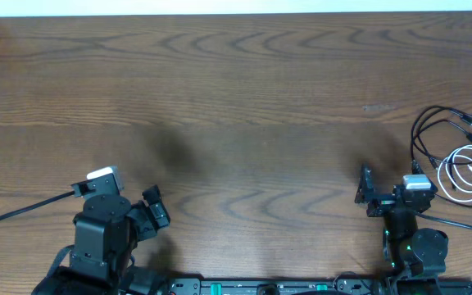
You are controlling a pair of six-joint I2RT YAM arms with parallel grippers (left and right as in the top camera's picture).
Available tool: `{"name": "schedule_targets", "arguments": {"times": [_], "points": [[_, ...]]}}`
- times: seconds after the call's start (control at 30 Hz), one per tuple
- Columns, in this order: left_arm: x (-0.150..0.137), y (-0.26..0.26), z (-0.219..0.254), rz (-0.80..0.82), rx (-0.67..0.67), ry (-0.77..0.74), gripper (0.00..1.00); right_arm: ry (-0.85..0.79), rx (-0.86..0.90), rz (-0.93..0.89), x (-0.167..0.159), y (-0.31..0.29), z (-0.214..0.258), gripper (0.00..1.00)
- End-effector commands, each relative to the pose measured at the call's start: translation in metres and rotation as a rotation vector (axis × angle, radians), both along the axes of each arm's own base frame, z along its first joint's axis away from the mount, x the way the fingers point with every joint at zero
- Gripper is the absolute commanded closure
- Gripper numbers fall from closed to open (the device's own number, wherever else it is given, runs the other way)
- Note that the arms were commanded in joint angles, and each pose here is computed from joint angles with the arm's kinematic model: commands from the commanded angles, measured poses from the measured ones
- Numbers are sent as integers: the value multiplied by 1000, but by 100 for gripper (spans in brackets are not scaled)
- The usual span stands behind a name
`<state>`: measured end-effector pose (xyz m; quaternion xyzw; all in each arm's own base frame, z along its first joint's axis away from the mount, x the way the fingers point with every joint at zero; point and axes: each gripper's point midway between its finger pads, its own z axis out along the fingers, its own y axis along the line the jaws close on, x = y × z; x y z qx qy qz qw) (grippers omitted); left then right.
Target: Untangle cables
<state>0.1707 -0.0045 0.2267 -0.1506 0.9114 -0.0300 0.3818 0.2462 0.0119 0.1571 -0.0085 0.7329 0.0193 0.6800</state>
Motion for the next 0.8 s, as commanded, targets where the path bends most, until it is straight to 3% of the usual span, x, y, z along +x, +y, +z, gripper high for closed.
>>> {"name": "schedule_targets", "arguments": {"times": [0.0, 0.23, 0.5, 0.77], "points": [[-4, 2, -7, 3, 3, 2, 2, -2, 9, -3, 0, 0, 0, 1], [0, 2, -20, 9, -31, -116, 2, -2, 9, -3, 0, 0, 0, 1], [35, -8, -50, 11, -114, -381, 2, -2, 9, -3, 0, 0, 0, 1], [59, -15, -41, 11, -197, -663, 2, -2, 9, -3, 0, 0, 0, 1]]}}
